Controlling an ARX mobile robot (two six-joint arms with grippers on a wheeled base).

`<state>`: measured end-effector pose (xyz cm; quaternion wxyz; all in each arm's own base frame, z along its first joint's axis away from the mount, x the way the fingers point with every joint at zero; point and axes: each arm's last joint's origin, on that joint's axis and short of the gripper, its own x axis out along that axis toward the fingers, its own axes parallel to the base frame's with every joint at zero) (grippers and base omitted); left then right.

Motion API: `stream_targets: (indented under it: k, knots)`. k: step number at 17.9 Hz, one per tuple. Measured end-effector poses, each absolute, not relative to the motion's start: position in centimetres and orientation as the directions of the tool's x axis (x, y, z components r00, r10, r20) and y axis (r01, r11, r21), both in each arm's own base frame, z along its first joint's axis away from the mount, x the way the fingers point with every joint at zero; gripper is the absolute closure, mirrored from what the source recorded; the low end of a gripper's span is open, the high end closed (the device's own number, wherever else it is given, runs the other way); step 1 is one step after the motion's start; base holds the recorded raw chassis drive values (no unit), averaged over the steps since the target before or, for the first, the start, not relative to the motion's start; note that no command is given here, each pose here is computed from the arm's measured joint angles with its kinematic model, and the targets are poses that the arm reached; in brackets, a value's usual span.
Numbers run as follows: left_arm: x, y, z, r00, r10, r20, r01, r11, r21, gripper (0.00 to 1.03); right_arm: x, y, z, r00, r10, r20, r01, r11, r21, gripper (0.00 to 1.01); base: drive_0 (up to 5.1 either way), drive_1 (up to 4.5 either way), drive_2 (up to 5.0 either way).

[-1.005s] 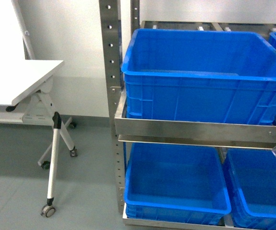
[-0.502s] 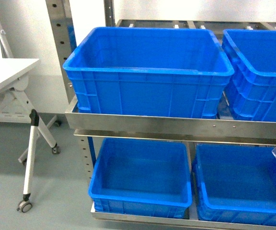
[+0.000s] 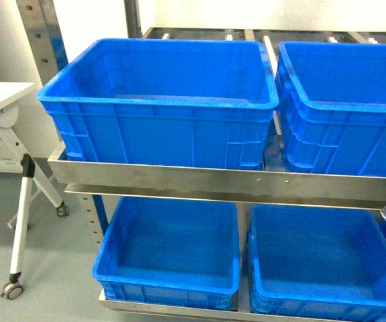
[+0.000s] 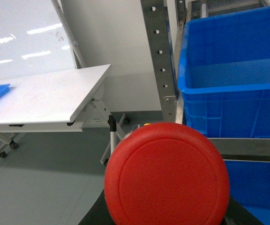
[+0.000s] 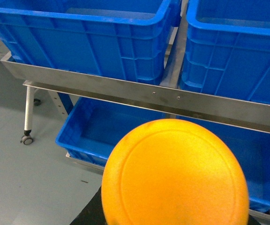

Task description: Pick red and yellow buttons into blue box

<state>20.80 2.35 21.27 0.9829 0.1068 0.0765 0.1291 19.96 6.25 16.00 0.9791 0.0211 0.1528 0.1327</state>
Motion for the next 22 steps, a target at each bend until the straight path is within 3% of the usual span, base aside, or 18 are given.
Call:
stream_targets:
  k: [8,12,22]
  knots:
    - [20.81,2.31,21.17,0.955,0.268,-0.13,-0.233,0.945,0.231,0.8,19.96,6.25,16.0,0.919,0.264,-0.294,-0.251,0.965,0.081,0.75,0.2,3.62,-3.3]
    - [20.8,2.43,21.18,0.952,0.278,-0.128,-0.244,0.942,0.231,0.8,19.96,6.27,15.98,0.917,0.269,-0.295,-0.256,0.963,0.082,0.75,3.4,1.2,-4.6]
    - [20.81,2.38,21.17,0.953,0.274,-0.128,-0.24,0.943,0.231,0.8,19.97,6.26,15.97,0.917,0.267,-0.295,-0.254,0.964,0.082,0.75,4.6,-2.0,-2.3]
